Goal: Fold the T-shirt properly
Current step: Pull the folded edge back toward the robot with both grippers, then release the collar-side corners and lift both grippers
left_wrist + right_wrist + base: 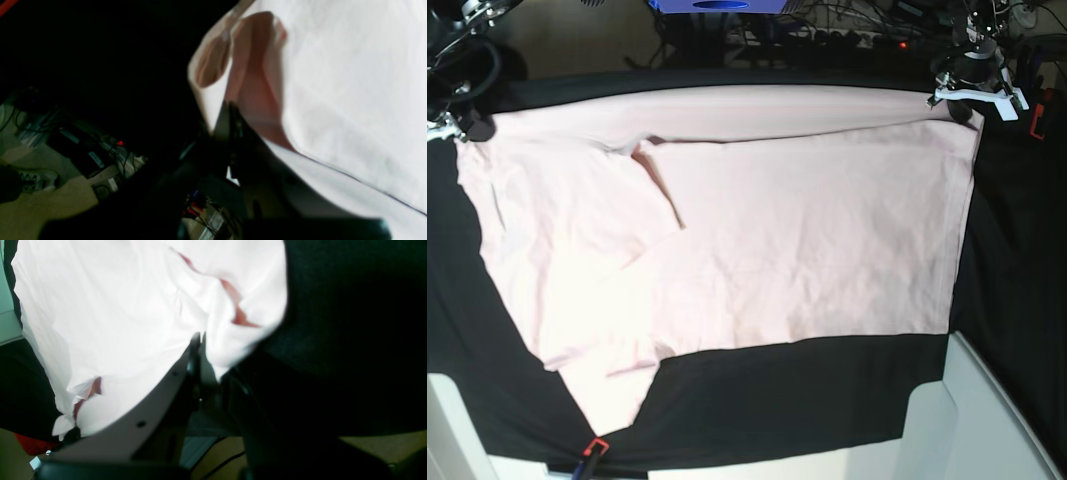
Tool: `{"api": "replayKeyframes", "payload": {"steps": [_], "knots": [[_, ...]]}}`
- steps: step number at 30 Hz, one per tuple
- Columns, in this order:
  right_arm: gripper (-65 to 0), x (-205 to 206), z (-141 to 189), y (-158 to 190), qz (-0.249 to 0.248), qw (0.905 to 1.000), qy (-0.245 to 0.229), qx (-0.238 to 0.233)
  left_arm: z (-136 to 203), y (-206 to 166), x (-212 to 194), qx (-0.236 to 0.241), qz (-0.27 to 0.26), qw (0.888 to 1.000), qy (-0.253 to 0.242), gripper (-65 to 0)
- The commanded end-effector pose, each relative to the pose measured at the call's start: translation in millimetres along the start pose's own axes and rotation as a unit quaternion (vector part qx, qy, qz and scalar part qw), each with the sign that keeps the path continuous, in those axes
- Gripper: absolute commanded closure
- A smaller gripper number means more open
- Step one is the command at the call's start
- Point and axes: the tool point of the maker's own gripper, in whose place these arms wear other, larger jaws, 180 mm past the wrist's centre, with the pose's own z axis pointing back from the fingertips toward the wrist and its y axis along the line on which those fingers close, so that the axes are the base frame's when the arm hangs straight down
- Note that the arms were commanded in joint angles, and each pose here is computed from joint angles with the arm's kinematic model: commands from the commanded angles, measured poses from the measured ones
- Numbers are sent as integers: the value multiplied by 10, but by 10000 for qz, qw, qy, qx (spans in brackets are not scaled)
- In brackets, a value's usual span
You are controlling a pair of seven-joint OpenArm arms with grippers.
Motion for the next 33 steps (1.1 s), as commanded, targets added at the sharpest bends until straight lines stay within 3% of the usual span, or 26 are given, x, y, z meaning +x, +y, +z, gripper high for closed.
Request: {"api": "replayKeyframes", "payload": {"steps": [1, 12, 15, 23, 28, 33], "knots": [[0, 248, 132, -54, 137, 9992, -349, -130, 16, 139, 193, 221, -107, 9991, -332, 0], [-12, 21, 67, -71, -23, 9998, -176, -87, 15, 147, 197, 224, -112, 9991, -334, 0], [-91, -82, 5, -41, -88, 9999, -97, -35, -25, 85, 242, 167, -82, 9991, -382, -29], [-367, -194, 18, -94, -153, 9999, -26, -73, -30, 104, 274, 182, -107, 9990, -399, -244], [-376, -317, 153, -294, -385, 9989, -76, -245, 11, 170, 298, 221, -190, 9988, -404, -291], [-377, -443, 307, -498, -605, 9971, -126, -445, 56, 293, 360, 339, -237, 9981, -455, -289]]}}
